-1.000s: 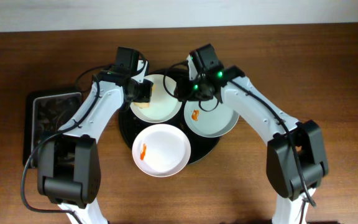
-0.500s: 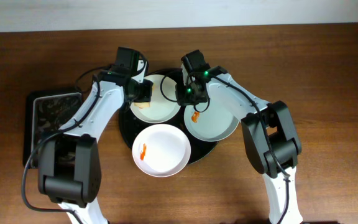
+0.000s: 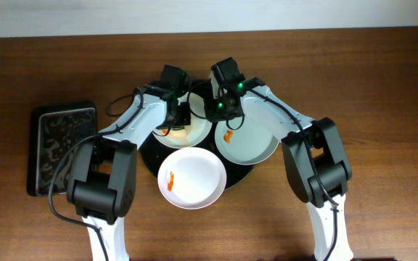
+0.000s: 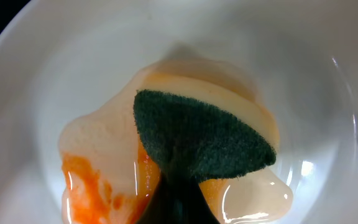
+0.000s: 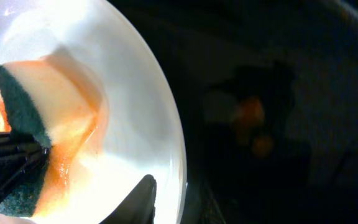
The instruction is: Clean dirty plates on tray and stack at the side
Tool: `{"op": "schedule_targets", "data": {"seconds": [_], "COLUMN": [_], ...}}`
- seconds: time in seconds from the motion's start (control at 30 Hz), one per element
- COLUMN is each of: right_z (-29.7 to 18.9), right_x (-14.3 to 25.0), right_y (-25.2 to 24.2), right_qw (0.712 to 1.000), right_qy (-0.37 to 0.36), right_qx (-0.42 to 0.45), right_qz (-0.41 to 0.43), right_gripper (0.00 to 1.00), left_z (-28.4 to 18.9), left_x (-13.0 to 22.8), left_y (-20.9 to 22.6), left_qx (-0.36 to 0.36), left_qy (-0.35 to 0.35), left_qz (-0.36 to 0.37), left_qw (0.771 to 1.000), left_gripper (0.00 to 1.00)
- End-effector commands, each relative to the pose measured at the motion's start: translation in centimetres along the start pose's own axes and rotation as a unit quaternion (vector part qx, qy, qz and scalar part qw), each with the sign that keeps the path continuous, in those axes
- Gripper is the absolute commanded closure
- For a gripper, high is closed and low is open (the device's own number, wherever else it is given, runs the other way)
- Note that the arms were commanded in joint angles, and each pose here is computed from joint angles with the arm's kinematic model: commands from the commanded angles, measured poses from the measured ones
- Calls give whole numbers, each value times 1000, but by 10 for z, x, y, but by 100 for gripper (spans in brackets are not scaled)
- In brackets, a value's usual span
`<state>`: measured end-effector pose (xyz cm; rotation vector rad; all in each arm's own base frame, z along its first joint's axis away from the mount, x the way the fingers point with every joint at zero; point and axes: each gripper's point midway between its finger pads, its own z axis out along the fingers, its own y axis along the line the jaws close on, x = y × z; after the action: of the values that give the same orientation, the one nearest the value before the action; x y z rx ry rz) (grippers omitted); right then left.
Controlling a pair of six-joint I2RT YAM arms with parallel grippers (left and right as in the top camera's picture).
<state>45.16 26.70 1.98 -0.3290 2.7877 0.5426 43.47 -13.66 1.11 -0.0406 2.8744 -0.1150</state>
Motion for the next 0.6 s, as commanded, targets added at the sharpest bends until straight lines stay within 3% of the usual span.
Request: {"op": "schedule_targets", "data": {"seconds": [0.0, 0.03, 0.1, 0.13, 0.27, 0.4, 0.57], "right_z": [8, 9, 20, 28, 28, 12, 11], "right_x": [-3, -5, 5, 12, 12, 0, 3], "right_y": [3, 3, -4, -8, -21, -21, -25], "right_qw": [997, 997, 998, 999, 997, 996, 994], "right_qy": [-6, -10, 8, 21, 16, -10, -6], "right_qx": [2, 1, 4, 8, 44, 58, 69], "right_qz": [-72, -74, -59, -34, 64, 70, 84], "right_gripper": [73, 74, 92, 96, 96, 96, 96], "left_z": [35, 35, 35, 35, 33, 31, 21], "left_x": [28, 28, 29, 28, 32, 27, 17], "left_y": [25, 25, 25, 25, 34, 74, 102], "left_qx": [-52, -52, -51, -50, -71, -113, -193], "left_qy": [49, 49, 50, 49, 57, 54, 29], "left_qz": [-10, -10, -10, -10, -38, -73, -59], "left_qw": [997, 997, 997, 997, 995, 989, 979], "left_gripper": [100, 100, 100, 100, 100, 100, 100]}}
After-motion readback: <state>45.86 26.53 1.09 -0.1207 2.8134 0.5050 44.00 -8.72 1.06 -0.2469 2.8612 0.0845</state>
